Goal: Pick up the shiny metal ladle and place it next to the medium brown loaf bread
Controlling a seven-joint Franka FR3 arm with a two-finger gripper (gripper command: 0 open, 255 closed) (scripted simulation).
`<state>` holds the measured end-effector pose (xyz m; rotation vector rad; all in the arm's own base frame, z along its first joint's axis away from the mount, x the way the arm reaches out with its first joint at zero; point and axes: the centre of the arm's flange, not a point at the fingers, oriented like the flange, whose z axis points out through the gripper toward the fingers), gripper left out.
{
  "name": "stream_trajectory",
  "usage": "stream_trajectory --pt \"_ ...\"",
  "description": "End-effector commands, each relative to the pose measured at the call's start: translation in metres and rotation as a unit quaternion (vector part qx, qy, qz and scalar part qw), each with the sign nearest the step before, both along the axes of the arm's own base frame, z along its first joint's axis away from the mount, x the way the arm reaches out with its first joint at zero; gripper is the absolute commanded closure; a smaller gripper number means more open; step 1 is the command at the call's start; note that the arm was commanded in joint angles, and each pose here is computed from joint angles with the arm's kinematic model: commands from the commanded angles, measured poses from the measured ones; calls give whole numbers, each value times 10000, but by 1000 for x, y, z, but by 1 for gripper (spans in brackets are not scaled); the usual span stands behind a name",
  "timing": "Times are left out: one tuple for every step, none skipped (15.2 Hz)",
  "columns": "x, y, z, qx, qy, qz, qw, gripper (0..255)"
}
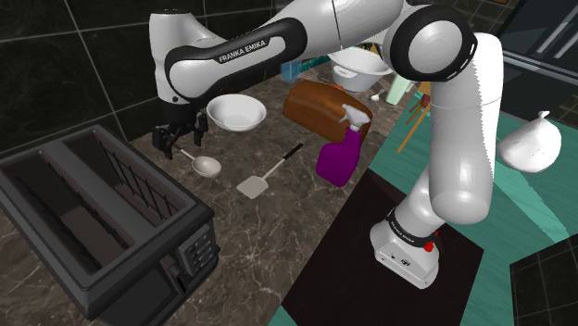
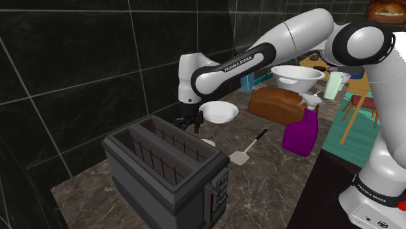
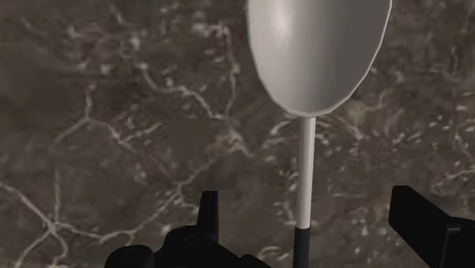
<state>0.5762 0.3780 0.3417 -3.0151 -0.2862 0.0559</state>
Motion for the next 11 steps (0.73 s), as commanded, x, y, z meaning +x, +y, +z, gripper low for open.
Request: stream_trajectory --pt "0 0 -4 1 -1 0 10000 0" --pt "0 0 -4 1 -1 0 10000 0" --pt "0 0 -4 1 -1 0 10000 0" --pt "0 0 -4 1 -1 0 10000 0" --pt "0 0 -4 1 -1 0 10000 0" --pt "0 0 -4 1 -1 0 10000 0" --pt "0 0 -4 1 -1 0 10000 0" --pt "0 0 -4 1 -1 0 10000 0" --pt "0 0 -4 1 -1 0 10000 255" --pt "0 0 -4 1 -1 0 10000 255" --pt "0 0 -4 1 -1 0 10000 255"
